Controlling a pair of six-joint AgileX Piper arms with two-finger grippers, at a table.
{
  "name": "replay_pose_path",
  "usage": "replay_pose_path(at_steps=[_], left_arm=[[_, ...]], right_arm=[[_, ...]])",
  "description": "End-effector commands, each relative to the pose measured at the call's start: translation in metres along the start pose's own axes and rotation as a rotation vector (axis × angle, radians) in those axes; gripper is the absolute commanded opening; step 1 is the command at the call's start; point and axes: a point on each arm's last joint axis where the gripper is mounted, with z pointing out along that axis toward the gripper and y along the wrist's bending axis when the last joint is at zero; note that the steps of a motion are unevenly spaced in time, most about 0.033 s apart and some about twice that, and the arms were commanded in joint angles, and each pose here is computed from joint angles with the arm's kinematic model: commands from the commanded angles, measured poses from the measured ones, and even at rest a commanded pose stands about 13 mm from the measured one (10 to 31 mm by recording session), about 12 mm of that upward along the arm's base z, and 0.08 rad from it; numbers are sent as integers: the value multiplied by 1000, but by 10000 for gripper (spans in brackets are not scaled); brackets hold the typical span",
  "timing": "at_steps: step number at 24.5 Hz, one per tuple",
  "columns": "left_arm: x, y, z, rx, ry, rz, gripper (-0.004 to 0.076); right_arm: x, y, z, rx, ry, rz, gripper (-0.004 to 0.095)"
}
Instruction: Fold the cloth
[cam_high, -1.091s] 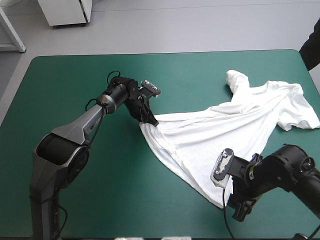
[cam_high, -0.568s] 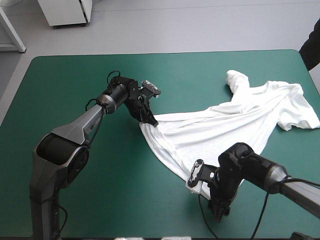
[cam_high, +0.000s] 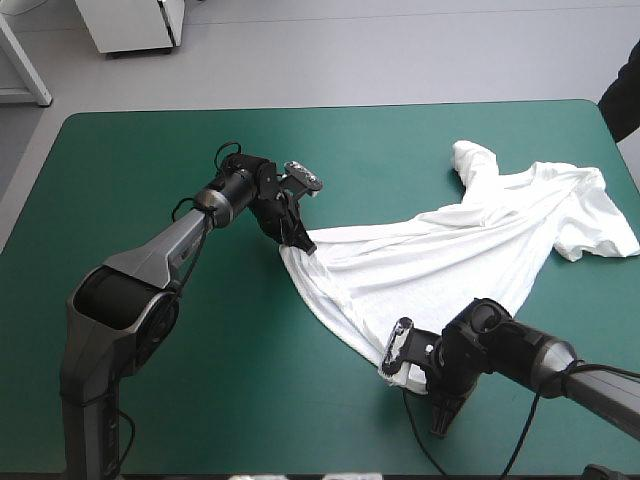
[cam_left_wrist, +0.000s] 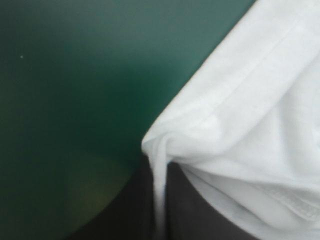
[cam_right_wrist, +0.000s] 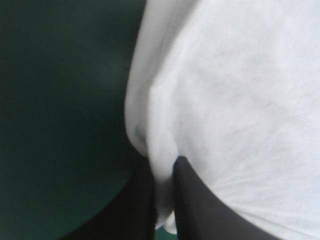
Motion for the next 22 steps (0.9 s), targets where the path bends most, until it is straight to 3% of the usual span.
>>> replay_pose_path(at_steps=[1, 6, 11, 19, 22], left_arm=[[-1, -2, -2, -7, -10, 10, -10], [-1, -5, -24, -7, -16, 11, -10], [5, -15, -98, -36, -111, -12, -10], [43, -45, -239, -119, -393, -29, -10], [60, -57, -277, -136, -502, -27, -10]], right_arm=[[13, 14, 59, -140, 120, 81, -17], [9, 6, 52, -73, 120, 201, -17], [-4, -11, -12, 89, 4, 245, -17], [7, -21, -140, 313, -183, 353, -17], [16, -18, -189, 373, -342, 409, -17]])
